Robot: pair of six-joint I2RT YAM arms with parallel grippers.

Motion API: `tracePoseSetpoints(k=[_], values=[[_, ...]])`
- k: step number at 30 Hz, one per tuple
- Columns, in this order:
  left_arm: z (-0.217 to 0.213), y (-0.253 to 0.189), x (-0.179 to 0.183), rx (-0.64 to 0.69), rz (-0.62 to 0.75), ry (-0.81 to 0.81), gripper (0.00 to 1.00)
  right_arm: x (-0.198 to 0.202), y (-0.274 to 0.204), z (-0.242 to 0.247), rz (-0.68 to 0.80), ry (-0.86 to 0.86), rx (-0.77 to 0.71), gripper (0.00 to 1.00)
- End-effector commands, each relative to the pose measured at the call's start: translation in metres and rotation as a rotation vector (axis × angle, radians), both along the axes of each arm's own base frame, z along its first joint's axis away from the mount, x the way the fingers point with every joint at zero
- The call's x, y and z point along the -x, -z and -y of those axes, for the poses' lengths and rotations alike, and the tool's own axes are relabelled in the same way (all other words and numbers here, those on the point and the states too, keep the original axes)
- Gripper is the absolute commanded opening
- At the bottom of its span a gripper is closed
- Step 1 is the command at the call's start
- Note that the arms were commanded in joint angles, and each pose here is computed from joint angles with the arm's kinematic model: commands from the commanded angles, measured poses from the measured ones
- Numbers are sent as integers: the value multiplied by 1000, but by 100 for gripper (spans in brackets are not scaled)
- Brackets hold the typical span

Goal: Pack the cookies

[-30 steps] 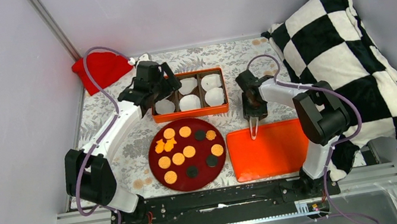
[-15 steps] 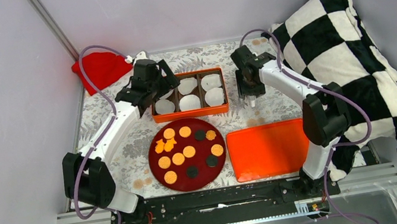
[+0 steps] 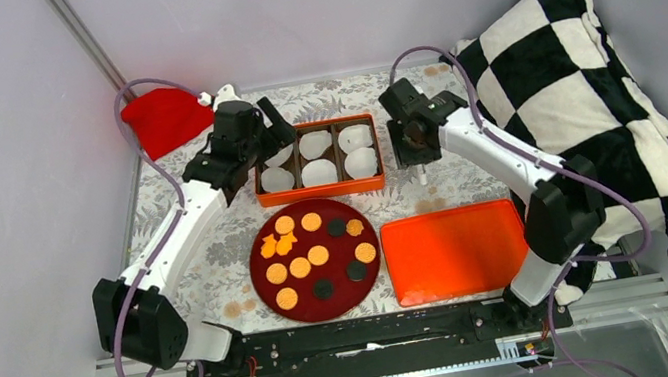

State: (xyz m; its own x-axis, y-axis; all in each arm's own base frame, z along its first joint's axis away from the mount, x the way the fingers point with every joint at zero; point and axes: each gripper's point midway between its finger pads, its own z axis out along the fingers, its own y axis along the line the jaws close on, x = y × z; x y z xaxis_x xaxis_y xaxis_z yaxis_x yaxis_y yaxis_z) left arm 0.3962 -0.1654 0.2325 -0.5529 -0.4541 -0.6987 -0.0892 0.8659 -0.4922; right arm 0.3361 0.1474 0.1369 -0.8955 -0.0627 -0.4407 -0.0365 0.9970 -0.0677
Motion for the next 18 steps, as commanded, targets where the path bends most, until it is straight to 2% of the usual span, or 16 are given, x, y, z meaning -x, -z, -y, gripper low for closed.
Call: tracePoseSetpoints(k=[1,6,11,14,18], values=[[-14,-3,3,-35,26,-61,88,22,-47,-31,124,-116,-46,32],[-31,7,19,-88,9,-128,85,66,-55,-66,132,-277,-29,33],[-56,9,32,-173,1,-238,79,121,-40,-101,69,-438,-46,33],[-58,5,39,-185,16,-246,77,152,-29,-123,32,-533,-45,33],[-54,7,45,-182,16,-231,77,176,-19,-140,4,-613,-34,34]])
